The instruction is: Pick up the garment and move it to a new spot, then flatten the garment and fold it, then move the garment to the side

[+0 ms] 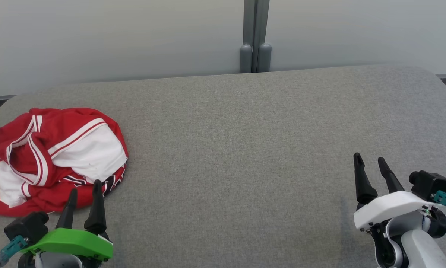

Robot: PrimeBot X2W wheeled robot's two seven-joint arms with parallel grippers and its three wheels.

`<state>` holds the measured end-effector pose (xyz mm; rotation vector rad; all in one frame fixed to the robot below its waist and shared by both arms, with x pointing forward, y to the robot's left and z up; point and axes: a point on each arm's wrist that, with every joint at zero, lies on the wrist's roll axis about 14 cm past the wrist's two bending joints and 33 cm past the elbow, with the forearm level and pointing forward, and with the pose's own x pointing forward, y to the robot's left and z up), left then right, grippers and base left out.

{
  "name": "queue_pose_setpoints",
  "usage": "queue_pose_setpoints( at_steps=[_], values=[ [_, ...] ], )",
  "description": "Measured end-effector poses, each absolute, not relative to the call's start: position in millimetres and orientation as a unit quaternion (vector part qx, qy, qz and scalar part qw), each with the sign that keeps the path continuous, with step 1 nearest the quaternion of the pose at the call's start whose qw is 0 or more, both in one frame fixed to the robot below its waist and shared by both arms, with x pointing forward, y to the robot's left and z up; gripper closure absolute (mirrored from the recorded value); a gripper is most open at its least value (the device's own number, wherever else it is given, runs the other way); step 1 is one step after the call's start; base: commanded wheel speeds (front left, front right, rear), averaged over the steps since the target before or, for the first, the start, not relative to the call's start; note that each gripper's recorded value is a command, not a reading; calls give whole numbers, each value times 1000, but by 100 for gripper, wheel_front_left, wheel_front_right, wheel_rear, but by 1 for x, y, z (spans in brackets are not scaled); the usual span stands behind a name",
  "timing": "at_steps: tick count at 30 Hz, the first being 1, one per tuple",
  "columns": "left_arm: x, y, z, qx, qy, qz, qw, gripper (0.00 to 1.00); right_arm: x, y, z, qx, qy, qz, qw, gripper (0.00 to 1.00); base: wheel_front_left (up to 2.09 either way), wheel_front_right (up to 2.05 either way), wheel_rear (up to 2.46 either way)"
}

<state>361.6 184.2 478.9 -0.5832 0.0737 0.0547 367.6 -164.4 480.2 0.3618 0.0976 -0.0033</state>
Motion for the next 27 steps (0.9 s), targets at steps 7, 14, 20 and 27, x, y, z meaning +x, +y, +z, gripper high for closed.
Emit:
queue_pose_setpoints(
  at_steps=[7, 14, 20, 27],
  values=[
    [360, 184, 482, -239, 26, 21, 970, 0, 361, -164, 475, 119, 49, 5, 992, 0, 0, 0, 0],
    [360, 182, 489, -188, 9, 12, 982, 0, 357, -161, 473, 61, 41, 18, 997, 0, 0, 0, 0],
    [354, 181, 484, -146, 11, 7, 989, 0, 354, -157, 474, 13, 31, 28, 999, 0, 0, 0, 0],
    [350, 178, 482, -95, 8, -3, 995, 0, 350, -151, 475, -28, 20, 41, 999, 0, 0, 0, 0]
  ],
)
